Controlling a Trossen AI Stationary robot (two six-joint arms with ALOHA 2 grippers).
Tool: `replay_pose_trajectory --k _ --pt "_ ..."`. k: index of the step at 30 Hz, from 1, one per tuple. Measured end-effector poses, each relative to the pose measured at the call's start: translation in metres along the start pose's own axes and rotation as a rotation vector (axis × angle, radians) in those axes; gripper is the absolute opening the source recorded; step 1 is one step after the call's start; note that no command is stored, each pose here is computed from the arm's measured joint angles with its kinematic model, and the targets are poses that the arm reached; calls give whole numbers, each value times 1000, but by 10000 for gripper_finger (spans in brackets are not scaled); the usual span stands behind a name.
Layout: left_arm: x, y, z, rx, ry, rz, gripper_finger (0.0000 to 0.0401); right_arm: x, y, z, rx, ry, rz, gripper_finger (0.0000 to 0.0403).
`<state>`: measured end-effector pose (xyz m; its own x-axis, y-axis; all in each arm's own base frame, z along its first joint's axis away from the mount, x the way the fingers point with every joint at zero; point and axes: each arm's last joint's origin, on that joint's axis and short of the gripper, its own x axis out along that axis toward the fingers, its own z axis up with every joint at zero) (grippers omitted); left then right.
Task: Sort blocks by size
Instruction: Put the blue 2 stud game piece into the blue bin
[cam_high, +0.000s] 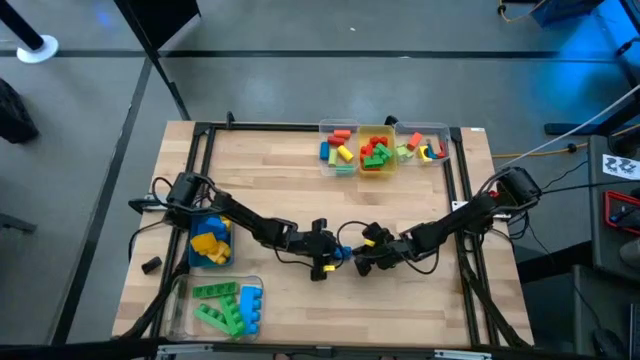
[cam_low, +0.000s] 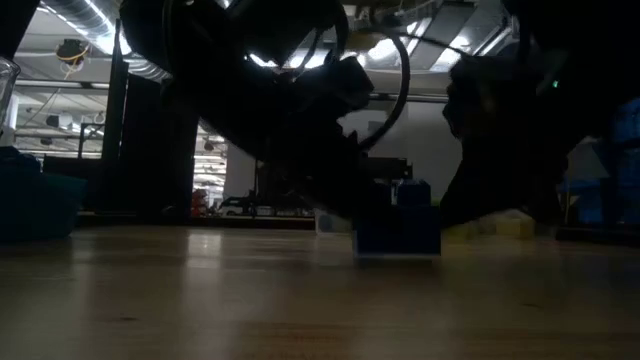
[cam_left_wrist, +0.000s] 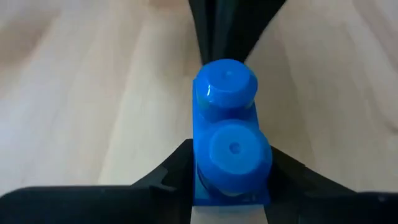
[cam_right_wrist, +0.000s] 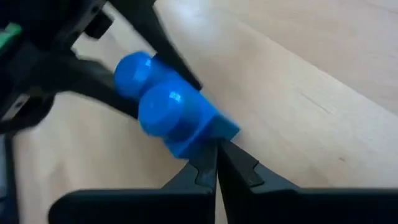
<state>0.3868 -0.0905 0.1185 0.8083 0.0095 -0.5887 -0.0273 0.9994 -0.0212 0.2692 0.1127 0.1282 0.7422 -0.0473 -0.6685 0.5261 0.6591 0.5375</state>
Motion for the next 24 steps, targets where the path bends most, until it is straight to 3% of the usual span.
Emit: replay_pose_trajectory --k 6,12,18,24 --pt "-45 8 32 59 15 -2 121 -32 14 19 -66 -31 110 14" --pt "-132 21 52 40 169 22 121 -82 21 42 -157 -99 201 14" --pt "-224 28 34 -169 421 78 121 -129 17 61 -221 -182 285 14" --pt "-275 20 12 -358 619 63 122 -158 11 70 -250 -236 341 14"
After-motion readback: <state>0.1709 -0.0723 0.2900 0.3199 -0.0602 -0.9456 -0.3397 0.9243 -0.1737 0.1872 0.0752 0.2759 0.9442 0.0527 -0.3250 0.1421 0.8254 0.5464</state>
